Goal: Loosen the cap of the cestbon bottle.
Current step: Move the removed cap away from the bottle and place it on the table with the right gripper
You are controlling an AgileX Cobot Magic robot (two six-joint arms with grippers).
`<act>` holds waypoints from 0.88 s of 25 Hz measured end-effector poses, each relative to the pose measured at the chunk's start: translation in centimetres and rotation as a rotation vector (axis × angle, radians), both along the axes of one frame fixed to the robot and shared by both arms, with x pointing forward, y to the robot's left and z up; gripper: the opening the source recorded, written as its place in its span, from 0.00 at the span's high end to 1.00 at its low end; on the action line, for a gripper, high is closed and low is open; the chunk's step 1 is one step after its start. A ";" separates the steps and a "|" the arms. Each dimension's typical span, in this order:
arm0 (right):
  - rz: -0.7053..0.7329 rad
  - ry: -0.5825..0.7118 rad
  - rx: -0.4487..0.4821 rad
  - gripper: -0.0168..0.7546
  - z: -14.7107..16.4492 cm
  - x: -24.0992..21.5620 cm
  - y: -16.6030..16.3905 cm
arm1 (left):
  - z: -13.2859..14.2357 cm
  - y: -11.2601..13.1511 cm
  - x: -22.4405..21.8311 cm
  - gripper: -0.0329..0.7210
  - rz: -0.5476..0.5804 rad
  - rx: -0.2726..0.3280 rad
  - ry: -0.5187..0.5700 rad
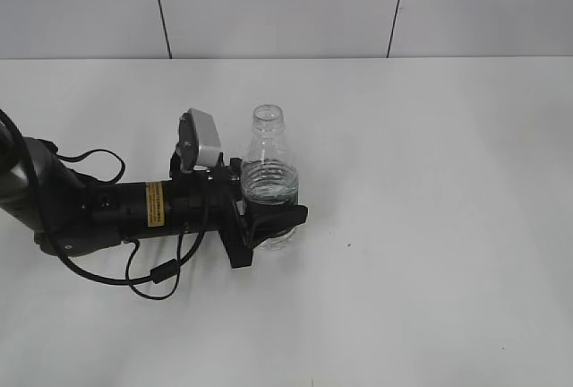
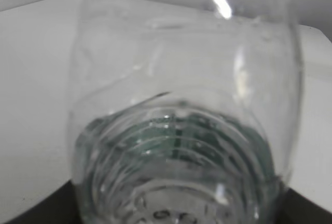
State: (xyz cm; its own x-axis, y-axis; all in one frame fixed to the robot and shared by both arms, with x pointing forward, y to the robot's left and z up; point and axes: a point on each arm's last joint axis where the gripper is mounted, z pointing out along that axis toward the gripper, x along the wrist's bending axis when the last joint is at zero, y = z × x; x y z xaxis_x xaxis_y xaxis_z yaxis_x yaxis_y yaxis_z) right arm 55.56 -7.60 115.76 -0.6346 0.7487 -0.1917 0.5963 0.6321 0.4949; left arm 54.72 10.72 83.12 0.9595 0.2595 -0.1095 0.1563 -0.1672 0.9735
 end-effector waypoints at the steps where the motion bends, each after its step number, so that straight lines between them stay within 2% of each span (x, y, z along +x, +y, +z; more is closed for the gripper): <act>1: -0.035 0.006 0.013 0.60 0.0 0.3 -0.4 | 0.0 0.0 0.0 0.42 0.001 0.000 0.000; 6: -0.198 0.091 0.066 0.60 -1.5 2.2 -3.6 | 0.0 0.0 0.0 0.42 0.002 0.000 0.000; 11: -0.343 0.198 0.048 0.60 -4.6 3.9 -8.3 | 0.0 0.0 0.0 0.42 0.002 -0.001 0.000; 17: -0.484 0.396 0.032 0.60 -10.4 4.1 -13.9 | 0.0 0.0 0.0 0.42 0.002 -0.001 0.000; 22: -0.539 0.388 0.059 0.61 -14.8 3.8 -16.0 | 0.0 0.0 0.0 0.42 0.002 -0.001 0.000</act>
State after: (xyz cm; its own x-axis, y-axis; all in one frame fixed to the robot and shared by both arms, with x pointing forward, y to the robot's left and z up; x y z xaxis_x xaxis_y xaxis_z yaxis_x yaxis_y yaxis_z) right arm 59.36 -23.62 100.91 -0.1830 0.9828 0.0259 0.9631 0.1739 0.2054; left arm 54.74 10.72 83.13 0.9591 0.2610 -0.1099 0.1567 -0.1655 0.9737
